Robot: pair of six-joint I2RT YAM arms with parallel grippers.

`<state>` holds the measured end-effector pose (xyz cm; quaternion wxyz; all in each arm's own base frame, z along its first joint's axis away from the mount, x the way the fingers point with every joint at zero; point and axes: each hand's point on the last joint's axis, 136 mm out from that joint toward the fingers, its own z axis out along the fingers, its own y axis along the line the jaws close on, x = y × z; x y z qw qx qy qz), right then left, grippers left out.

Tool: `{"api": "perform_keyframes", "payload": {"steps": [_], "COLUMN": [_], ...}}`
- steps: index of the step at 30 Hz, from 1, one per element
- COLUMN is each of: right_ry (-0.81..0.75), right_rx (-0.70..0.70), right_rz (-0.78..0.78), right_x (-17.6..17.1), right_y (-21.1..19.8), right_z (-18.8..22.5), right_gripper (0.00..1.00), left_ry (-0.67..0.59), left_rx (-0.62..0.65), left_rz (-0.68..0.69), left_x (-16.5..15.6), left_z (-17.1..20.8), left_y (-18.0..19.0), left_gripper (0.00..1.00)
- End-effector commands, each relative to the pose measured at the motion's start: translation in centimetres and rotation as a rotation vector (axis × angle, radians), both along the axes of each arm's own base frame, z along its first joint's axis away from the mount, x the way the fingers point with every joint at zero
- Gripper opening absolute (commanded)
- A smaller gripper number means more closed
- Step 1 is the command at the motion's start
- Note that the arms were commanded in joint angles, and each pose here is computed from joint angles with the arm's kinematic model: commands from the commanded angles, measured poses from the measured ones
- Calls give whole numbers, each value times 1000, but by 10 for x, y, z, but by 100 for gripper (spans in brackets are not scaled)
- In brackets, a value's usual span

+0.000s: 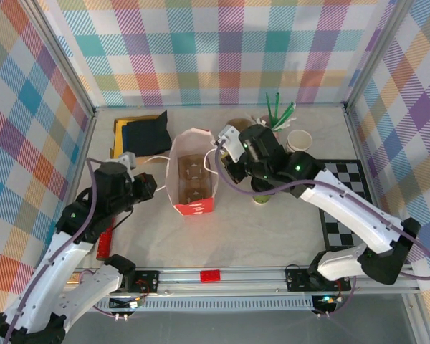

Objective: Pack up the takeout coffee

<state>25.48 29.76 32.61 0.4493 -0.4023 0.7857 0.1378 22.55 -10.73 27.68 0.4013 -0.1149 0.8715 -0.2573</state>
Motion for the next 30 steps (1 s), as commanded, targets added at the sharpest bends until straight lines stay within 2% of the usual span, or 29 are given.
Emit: {"api": "perform_keyframes", "payload": {"steps": [1, 7, 14, 30], "right_ry": [-40, -49, -33, 32], "right_rx": [113, 114, 124, 123], "right_rz": [59, 125, 124, 211], "right_x": [-18, -48, -78, -130], "right_y": [12, 19, 16, 19], "right_z": [24, 25, 17, -14], "right_gripper": [0, 0, 1, 0], "left_ry": [-25, -28, -8, 74], "left_rx": [-40, -83, -114, -61], "left_rz": [3, -4, -8, -17], "left_x": [-12, -33, -55, -91], "left_z": [9, 11, 1, -26], "left_y": [3, 8, 15, 32], "left_gripper": [0, 0, 0, 0]}}
